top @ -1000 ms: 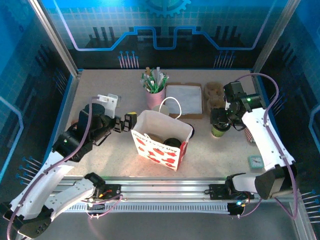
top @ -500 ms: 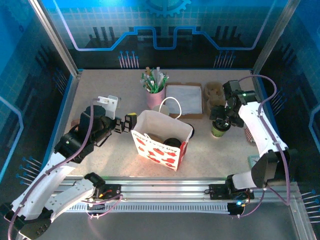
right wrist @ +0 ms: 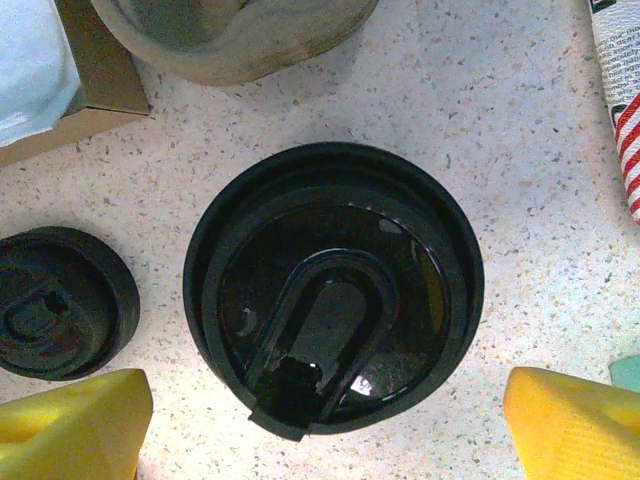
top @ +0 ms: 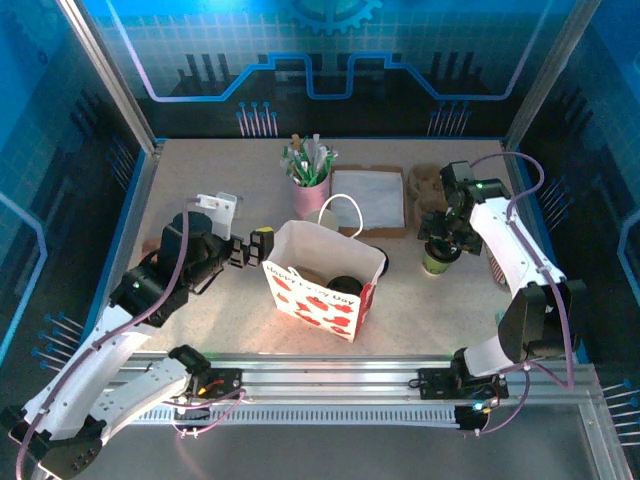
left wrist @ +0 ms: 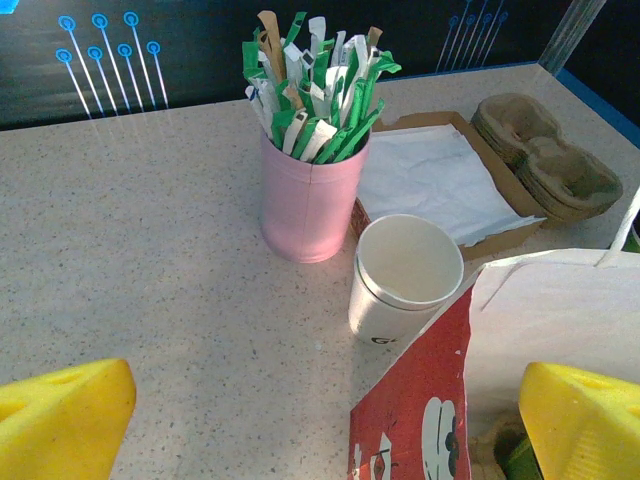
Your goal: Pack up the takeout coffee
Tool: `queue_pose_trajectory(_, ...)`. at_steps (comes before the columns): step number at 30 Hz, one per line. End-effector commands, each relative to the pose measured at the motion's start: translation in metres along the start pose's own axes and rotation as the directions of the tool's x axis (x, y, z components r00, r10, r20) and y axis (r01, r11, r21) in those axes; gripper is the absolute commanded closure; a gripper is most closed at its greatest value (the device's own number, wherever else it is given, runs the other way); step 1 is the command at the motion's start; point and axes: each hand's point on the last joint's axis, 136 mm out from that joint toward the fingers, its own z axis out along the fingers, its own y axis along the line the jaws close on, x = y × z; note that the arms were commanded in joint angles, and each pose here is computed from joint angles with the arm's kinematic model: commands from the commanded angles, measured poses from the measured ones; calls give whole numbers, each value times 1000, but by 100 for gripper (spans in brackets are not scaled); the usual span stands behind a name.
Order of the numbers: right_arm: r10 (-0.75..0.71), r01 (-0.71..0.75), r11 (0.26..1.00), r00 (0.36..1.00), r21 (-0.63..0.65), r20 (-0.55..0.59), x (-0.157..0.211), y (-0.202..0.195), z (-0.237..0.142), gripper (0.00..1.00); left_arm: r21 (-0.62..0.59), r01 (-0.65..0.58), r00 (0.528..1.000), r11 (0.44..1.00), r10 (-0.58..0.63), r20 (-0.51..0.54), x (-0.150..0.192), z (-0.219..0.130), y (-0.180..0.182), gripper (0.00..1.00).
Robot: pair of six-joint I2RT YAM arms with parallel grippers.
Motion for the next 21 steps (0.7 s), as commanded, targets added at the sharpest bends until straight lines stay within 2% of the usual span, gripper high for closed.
queue_pose_trajectory(1,34,-33,999,999,15,-16,-1,-4,9,11,-13,-9,1000,1000,9,26,-4,0,3,1)
queue_pose_trajectory(21,50,-50,999,998,16,-31,-2,-4,22,13,-17,-14,1000,1000,15,22,-3,2,5,1)
